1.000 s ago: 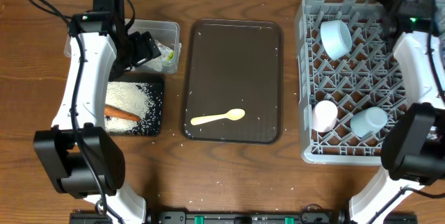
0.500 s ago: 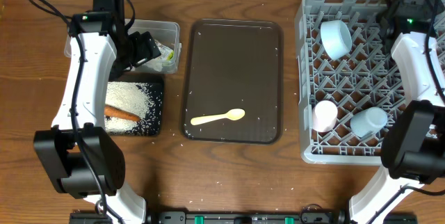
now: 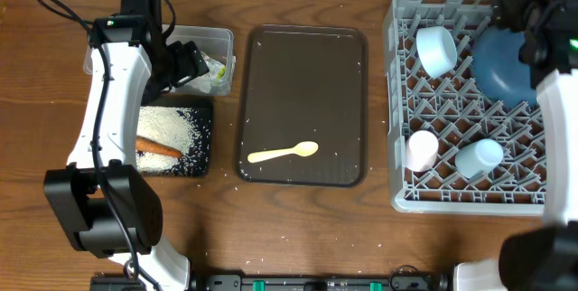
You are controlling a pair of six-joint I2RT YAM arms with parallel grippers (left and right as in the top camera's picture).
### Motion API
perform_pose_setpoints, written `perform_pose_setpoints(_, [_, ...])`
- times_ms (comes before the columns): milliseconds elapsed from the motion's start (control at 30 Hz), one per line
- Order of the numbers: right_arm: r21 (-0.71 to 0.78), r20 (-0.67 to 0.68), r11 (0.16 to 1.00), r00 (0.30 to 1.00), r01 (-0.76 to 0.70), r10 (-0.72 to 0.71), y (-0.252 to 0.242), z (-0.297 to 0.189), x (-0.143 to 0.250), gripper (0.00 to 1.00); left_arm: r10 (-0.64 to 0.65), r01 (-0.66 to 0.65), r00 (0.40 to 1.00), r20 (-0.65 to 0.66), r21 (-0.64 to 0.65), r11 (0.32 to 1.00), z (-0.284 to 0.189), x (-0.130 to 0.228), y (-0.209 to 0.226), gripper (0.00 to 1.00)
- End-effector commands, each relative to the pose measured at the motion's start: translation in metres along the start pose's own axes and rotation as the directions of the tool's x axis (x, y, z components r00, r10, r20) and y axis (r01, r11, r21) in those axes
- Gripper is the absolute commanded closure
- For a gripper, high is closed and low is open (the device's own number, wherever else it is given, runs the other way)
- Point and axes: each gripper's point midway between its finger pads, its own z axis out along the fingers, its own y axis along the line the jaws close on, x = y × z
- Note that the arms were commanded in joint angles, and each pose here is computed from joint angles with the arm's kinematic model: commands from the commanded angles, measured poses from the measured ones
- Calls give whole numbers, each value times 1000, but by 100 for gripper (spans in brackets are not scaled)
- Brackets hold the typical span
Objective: Sort waste into correct bins and load items into the dishwasher rack
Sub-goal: 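Lift the teal plate and stand it in the rack, right gripper, then move the right gripper to the yellow spoon on the brown tray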
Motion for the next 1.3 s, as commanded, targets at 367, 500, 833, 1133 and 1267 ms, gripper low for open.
perform_pose_setpoints(367, [-885,-204,362,942,-294,265,229,-88,-27,15,-2,2,1000,1,-17,1000,0,1,4,2])
perform_pose_setpoints(500, [-849,-345,404,936,-342,68,297,-87,13,23,-2,2,1000,1,-17,1000,0,1,4,2])
perform_pose_setpoints(833, [-737,-519,616,815,-276,-256,416,-82,99,38,-2,2,1000,1,-17,1000,0,1,4,2])
perform_pose_setpoints(1133, [-887,-130,414,753,202,-646,473,-107,134,35,-2,2,1000,1,-17,1000,0,1,4,2])
perform_pose_setpoints(1267, [-876,46,303,689,376,-723,478,-106,133,35,-2,2,1000,1,-17,1000,0,1,4,2])
